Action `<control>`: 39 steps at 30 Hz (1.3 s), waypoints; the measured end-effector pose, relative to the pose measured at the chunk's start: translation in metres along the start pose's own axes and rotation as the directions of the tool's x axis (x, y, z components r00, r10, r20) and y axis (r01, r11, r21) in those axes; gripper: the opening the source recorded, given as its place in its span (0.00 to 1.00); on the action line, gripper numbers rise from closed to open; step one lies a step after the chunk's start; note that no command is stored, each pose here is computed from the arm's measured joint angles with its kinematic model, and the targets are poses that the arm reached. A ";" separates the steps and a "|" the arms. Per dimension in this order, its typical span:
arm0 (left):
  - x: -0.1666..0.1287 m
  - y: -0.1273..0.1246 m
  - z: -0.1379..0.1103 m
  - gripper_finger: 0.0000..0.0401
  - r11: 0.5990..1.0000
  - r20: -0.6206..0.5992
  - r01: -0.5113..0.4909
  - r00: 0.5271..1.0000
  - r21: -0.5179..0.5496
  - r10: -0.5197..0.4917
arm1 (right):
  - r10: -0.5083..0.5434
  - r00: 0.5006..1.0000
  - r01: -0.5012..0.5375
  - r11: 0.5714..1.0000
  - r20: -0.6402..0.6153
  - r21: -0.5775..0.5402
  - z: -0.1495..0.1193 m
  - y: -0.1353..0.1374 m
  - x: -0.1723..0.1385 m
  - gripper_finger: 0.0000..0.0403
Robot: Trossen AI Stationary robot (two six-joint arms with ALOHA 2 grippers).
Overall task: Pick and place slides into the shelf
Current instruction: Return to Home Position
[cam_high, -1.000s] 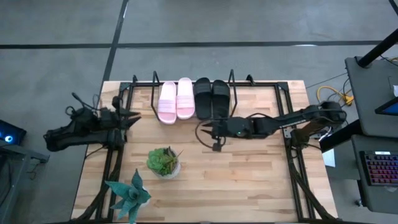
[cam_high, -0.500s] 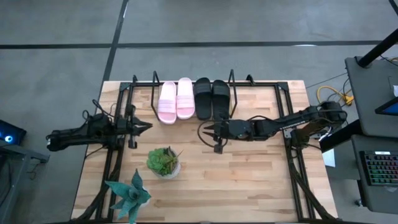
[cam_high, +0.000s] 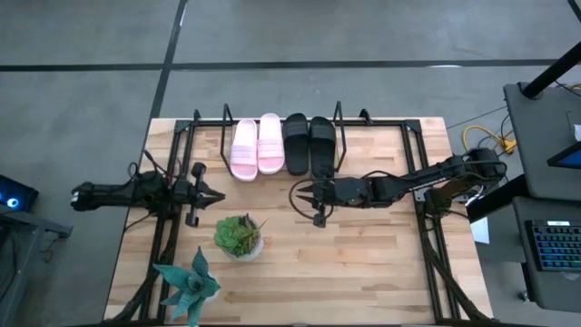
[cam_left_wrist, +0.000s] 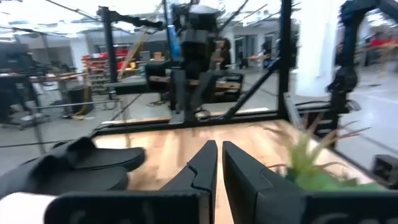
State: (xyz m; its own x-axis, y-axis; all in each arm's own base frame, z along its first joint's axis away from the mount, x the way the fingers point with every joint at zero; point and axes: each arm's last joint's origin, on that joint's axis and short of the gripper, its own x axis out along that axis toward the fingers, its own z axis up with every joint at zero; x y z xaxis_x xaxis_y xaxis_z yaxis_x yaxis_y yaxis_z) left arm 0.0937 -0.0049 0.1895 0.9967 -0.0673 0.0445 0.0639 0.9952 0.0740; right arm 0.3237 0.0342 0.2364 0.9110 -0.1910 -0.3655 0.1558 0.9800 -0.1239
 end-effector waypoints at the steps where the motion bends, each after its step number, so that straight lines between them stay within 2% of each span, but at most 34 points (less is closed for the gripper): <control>1: 0.000 -0.002 -0.001 0.03 1.000 0.000 0.014 1.000 -0.006 -0.014 | 0.000 1.000 0.000 1.000 0.002 0.003 0.000 0.000 0.000 0.17; 5: 0.001 -0.003 -0.011 0.03 0.999 -0.049 -0.019 0.999 0.044 0.021 | 0.004 0.999 -0.004 1.000 0.042 0.006 -0.002 0.001 0.000 0.16; 8: 0.001 -0.006 -0.009 0.03 0.997 -0.028 0.042 0.999 0.062 -0.041 | 0.020 0.999 -0.020 1.000 0.042 -0.009 -0.005 0.006 -0.005 0.15; 10: 0.001 -0.006 -0.011 0.03 0.997 -0.043 0.039 0.998 0.070 -0.036 | 0.041 0.997 -0.040 0.999 0.061 -0.020 -0.004 0.011 -0.012 0.14; 15: 0.001 -0.004 -0.008 0.03 0.995 -0.046 -0.004 0.999 0.102 0.009 | 0.103 0.988 -0.094 0.993 0.118 -0.078 -0.010 0.022 -0.041 0.11; 21: 0.001 -0.004 -0.008 0.03 0.994 -0.046 -0.007 0.999 0.108 0.012 | 0.146 0.972 -0.135 0.988 0.183 -0.075 -0.038 0.023 -0.083 0.07; 24: 0.001 -0.004 -0.007 0.03 0.993 -0.041 -0.008 0.999 0.116 0.012 | 0.163 0.972 -0.161 0.987 0.170 -0.026 -0.062 0.015 -0.095 0.05; 27: 0.001 -0.004 -0.006 0.03 0.992 -0.033 -0.011 0.999 0.125 0.015 | 0.113 0.980 -0.123 0.991 0.166 0.051 -0.085 0.000 -0.097 0.03; 29: 0.001 -0.004 -0.006 0.03 0.991 -0.033 -0.012 0.999 0.134 0.016 | 0.078 0.976 -0.097 0.992 0.205 0.084 -0.095 -0.011 -0.094 0.02; 34: 0.001 -0.004 -0.007 0.03 0.990 -0.039 -0.016 0.999 0.142 0.022 | 0.064 0.963 -0.080 0.996 0.262 0.048 -0.113 -0.042 -0.084 0.02; 39: 0.001 -0.003 -0.009 0.03 0.987 -0.051 -0.055 0.997 0.148 0.063 | 0.021 0.954 -0.026 1.000 0.299 0.010 -0.109 -0.067 -0.085 0.02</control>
State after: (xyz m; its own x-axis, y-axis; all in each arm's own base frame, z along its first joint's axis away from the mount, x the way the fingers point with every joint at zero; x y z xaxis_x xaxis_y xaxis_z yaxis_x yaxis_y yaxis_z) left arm 0.0951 -0.0073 0.1803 1.0000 -0.0004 -0.0021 0.0009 0.9759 0.2184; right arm 0.1945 -0.0215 0.1749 0.9866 -0.1445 -0.0760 0.1362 0.9851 -0.1053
